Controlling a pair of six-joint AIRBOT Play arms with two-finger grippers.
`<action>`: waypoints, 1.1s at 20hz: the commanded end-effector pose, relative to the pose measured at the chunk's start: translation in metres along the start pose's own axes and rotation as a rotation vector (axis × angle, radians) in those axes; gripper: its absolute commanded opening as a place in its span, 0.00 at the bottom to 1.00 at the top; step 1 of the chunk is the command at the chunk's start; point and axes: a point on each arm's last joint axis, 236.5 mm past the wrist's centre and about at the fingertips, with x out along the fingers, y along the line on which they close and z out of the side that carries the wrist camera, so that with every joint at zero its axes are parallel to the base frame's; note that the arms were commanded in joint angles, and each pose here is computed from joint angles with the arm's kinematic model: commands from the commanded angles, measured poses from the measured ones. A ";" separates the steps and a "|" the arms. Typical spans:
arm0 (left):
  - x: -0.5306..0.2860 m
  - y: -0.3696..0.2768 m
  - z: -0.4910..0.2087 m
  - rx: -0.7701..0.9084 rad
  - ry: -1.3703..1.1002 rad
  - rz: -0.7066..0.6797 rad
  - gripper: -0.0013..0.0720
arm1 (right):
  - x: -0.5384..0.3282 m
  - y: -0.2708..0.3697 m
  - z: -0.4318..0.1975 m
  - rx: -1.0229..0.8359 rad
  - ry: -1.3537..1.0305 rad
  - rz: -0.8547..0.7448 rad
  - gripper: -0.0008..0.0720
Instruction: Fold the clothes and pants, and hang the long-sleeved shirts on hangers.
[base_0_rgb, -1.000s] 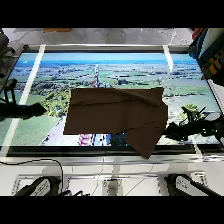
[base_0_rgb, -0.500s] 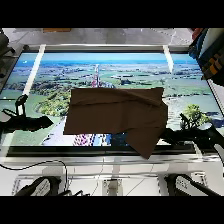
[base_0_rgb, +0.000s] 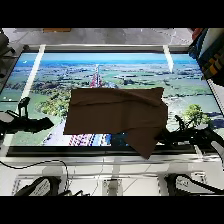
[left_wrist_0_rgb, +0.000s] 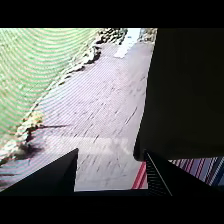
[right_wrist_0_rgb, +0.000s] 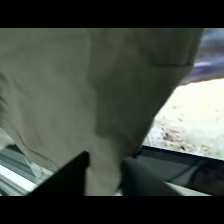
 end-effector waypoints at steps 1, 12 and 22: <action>0.014 0.005 -0.007 -0.020 0.048 -0.006 0.66 | 0.002 0.001 -0.008 -0.041 0.041 0.013 0.28; 0.056 -0.022 -0.022 -0.155 0.166 -0.184 0.66 | 0.002 0.000 -0.006 -0.052 0.029 0.010 0.03; 0.071 -0.042 -0.057 -0.142 0.322 -0.241 0.30 | 0.002 0.001 -0.004 -0.051 0.023 0.010 0.03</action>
